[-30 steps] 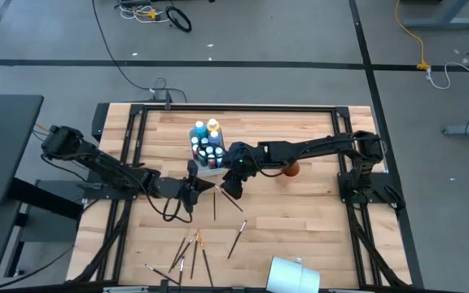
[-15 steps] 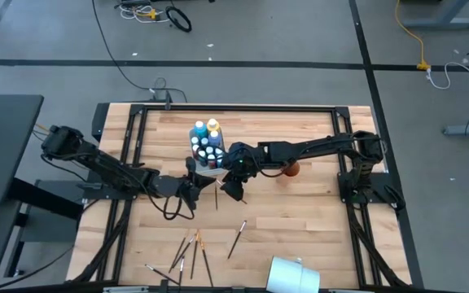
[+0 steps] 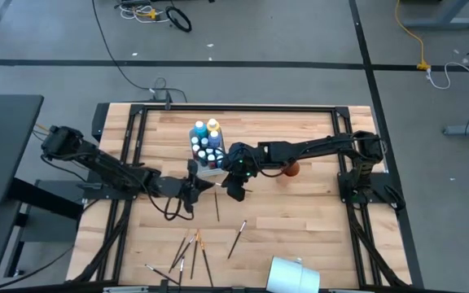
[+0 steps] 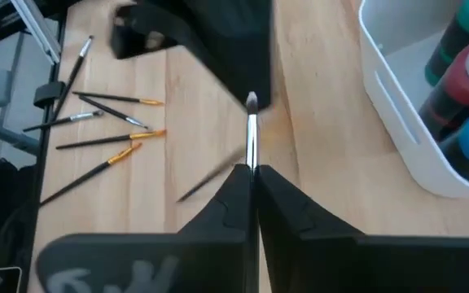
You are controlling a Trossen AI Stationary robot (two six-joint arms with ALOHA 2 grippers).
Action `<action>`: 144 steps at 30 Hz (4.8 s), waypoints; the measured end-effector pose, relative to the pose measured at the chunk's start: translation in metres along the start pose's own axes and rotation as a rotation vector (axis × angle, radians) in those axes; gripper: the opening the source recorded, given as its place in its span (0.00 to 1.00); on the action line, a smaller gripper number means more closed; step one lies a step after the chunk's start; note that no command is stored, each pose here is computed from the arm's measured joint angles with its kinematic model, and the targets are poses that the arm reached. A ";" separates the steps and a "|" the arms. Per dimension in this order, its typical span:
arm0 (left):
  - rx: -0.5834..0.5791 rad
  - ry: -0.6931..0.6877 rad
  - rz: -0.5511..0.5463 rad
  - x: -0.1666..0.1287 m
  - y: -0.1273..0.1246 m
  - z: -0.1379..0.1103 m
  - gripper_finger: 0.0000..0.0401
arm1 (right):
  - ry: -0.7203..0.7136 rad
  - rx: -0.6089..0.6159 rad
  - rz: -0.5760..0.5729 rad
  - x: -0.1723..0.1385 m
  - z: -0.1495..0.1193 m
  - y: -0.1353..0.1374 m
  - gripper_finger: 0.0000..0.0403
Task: Pick & Place Paint Supplies
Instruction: Put the silver paint brush into the orange cup, then put the gold paint brush into the orange cup
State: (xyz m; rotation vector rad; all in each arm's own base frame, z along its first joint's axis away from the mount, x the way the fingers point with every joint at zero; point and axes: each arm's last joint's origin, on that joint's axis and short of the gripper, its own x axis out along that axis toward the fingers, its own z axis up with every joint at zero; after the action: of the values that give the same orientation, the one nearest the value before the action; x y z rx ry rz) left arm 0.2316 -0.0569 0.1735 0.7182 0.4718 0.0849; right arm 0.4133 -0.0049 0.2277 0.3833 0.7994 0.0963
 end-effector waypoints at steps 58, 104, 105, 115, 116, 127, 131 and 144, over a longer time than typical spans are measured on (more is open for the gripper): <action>-0.295 0.088 -0.128 0.004 0.000 -0.015 0.07 | -0.833 -0.233 -0.629 -0.130 -0.207 -0.019 0.06; -1.087 0.585 -0.319 -0.022 -0.018 0.065 0.30 | -1.080 -0.584 -0.450 -0.162 -0.150 0.019 0.30; -1.077 0.607 -0.318 -0.021 -0.020 0.069 0.30 | -1.080 -0.592 -0.438 -0.162 -0.150 0.019 0.30; -1.006 1.004 -0.245 0.001 -0.052 0.086 0.30 | -1.126 -0.679 -0.396 -0.165 -0.148 0.023 0.30; -1.003 1.030 -0.254 0.003 -0.057 0.085 0.30 | -1.127 -0.692 -0.404 -0.166 -0.148 0.023 0.30; -1.101 1.052 -0.206 0.006 -0.086 0.091 0.30 | -1.141 -0.717 -0.414 -0.167 -0.147 0.024 0.30; -1.125 1.039 -0.170 0.003 -0.090 0.092 0.30 | -1.150 -0.707 -0.333 -0.166 -0.148 0.025 0.30; -1.171 1.011 -0.105 -0.004 -0.096 0.094 0.30 | -1.156 -0.732 -0.197 -0.166 -0.149 0.028 0.30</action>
State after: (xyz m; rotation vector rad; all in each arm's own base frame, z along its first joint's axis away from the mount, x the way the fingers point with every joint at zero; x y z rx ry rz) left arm 0.2618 -0.1882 0.1742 -0.5752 1.2602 0.5855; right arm 0.1933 0.0280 0.2568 -0.3480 -0.3679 -0.0292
